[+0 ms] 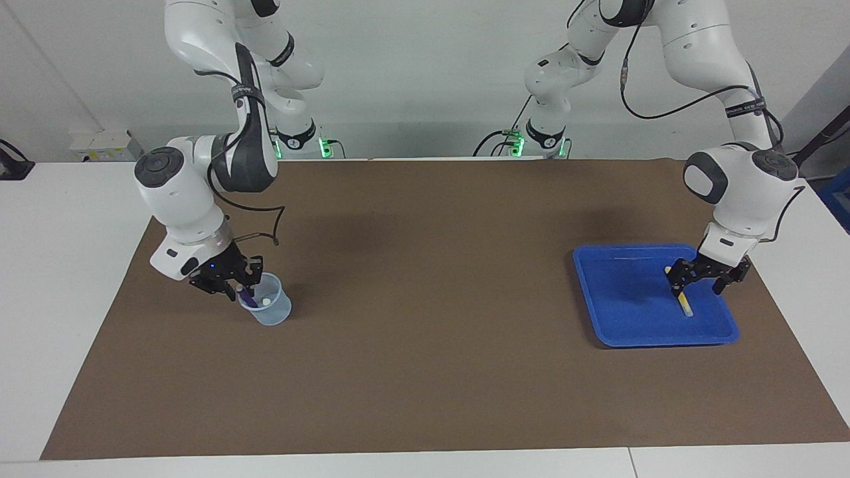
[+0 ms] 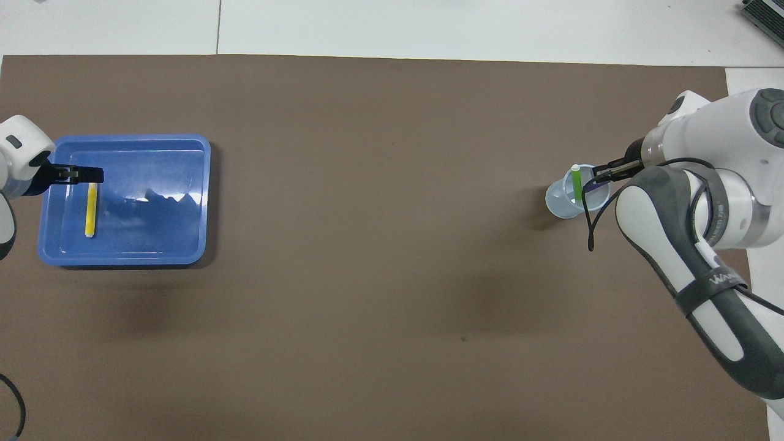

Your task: Right arm passes pens to left for tray arrangement

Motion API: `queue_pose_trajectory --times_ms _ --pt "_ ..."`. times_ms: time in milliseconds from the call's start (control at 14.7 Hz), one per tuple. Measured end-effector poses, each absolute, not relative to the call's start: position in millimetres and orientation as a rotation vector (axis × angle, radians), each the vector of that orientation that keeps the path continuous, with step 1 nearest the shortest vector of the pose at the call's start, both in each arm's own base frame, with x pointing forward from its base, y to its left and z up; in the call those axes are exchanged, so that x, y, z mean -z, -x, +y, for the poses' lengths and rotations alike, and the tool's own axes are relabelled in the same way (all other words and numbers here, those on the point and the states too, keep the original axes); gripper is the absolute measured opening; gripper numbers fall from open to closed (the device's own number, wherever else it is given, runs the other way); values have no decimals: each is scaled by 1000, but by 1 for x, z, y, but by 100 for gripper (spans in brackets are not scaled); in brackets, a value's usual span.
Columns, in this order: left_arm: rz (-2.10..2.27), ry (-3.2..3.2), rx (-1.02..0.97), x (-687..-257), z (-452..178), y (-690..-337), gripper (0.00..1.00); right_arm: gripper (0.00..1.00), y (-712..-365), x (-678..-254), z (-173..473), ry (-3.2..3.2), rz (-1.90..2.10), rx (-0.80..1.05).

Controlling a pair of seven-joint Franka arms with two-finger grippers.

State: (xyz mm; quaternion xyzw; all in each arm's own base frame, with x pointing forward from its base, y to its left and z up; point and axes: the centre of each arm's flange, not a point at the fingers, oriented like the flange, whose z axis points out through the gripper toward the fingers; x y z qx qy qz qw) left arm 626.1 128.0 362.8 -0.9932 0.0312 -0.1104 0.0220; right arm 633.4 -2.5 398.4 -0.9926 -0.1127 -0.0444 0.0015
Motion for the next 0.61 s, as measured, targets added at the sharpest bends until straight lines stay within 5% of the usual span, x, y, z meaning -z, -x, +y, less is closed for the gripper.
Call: queue_pose_trajectory --times_ms 611 --pt "-166 3139 60 -424 76 -631 100 31 -634 -392 -2 3114 -354 123"
